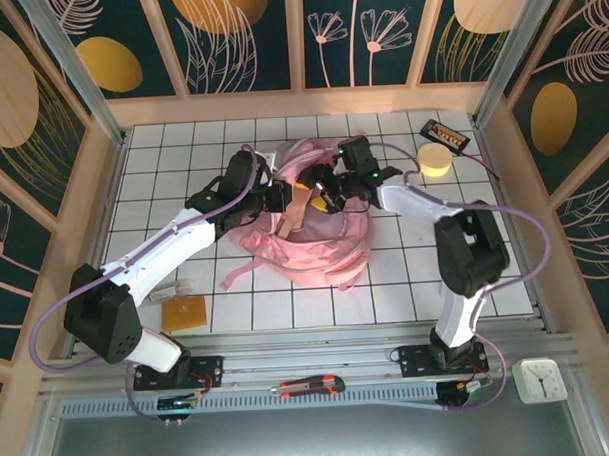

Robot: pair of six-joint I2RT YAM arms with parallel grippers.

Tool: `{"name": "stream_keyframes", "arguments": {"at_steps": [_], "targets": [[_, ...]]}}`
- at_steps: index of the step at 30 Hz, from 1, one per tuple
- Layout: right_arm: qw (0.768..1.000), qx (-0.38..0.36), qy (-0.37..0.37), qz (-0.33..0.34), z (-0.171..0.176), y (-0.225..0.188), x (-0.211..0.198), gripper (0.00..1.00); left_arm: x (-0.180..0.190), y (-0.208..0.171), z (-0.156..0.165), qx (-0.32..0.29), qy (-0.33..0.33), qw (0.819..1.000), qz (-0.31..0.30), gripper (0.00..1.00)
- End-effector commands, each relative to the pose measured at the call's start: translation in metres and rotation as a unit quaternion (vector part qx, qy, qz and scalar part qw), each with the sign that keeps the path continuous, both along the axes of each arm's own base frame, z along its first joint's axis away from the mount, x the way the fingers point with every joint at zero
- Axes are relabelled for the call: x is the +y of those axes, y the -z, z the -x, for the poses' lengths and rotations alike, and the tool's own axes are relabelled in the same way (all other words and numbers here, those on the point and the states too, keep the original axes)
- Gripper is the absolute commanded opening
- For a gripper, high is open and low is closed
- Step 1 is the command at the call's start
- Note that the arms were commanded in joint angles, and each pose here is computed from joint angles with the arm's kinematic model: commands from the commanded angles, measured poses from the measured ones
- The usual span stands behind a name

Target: Pack the student bag

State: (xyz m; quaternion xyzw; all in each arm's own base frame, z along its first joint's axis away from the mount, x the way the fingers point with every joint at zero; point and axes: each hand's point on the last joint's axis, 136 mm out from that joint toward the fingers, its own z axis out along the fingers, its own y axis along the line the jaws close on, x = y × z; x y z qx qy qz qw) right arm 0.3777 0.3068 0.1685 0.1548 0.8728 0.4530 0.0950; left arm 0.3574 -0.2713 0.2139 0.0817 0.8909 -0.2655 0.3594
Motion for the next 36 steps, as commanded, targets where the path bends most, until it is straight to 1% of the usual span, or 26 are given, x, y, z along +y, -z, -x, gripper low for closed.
{"name": "stream_keyframes", "arguments": {"at_steps": [1,5,6,7,9,11,12,14,17,20,23,27,30,33,36], "targets": [[0.998,-0.048,0.002,0.042,0.016,-0.027,-0.039,0.71,-0.024,-0.07,-0.013,-0.11,0.023,0.99,0.086,0.0],[0.995,-0.059,0.039,0.065,0.033,-0.041,-0.086,0.72,-0.028,-0.064,-0.014,-0.101,0.028,0.991,0.089,0.0],[0.994,-0.059,0.052,0.076,0.037,-0.04,-0.1,0.72,-0.031,-0.063,-0.013,-0.099,0.035,0.99,0.089,0.02],[0.993,-0.058,0.061,0.088,0.041,-0.037,-0.112,0.72,-0.033,-0.062,-0.013,-0.097,0.041,0.991,0.089,0.17],[0.988,-0.052,0.079,0.12,0.051,-0.027,-0.138,0.72,-0.034,-0.061,-0.011,-0.092,0.047,0.991,0.086,0.6],[0.986,-0.047,0.088,0.135,0.06,-0.022,-0.153,0.73,-0.03,-0.067,-0.006,-0.102,0.051,0.99,0.084,0.98],[0.985,-0.046,0.091,0.139,0.065,-0.02,-0.158,0.76,-0.027,-0.072,-0.002,-0.113,0.054,0.989,0.085,0.99],[0.984,-0.047,0.098,0.141,0.071,-0.018,-0.163,0.8,-0.017,-0.08,0.006,-0.126,0.047,0.987,0.083,0.99],[0.984,-0.041,0.096,0.141,0.076,-0.013,-0.163,0.82,0.007,-0.086,0.017,-0.129,0.006,0.989,0.075,0.99],[0.986,-0.036,0.084,0.139,0.08,-0.008,-0.153,0.85,0.042,-0.074,0.024,-0.099,-0.076,0.99,0.066,0.99],[0.986,-0.035,0.063,0.151,0.084,-0.004,-0.136,0.85,0.063,-0.048,0.032,-0.046,-0.12,0.99,0.066,0.99],[0.987,-0.013,0.032,0.159,0.093,0.013,-0.112,0.85,0.077,-0.008,0.036,0.043,-0.148,0.982,0.106,0.98],[0.987,-0.009,0.023,0.156,0.095,0.02,-0.1,0.85,0.084,0.019,0.037,0.107,-0.161,0.966,0.172,0.9],[0.988,-0.013,0.024,0.154,0.093,0.018,-0.097,0.85,0.082,0.034,0.035,0.139,-0.166,0.95,0.225,0.8],[0.987,-0.018,0.021,0.158,0.092,0.015,-0.097,0.85,0.082,0.045,0.03,0.152,-0.175,0.943,0.24,0.76]]}}
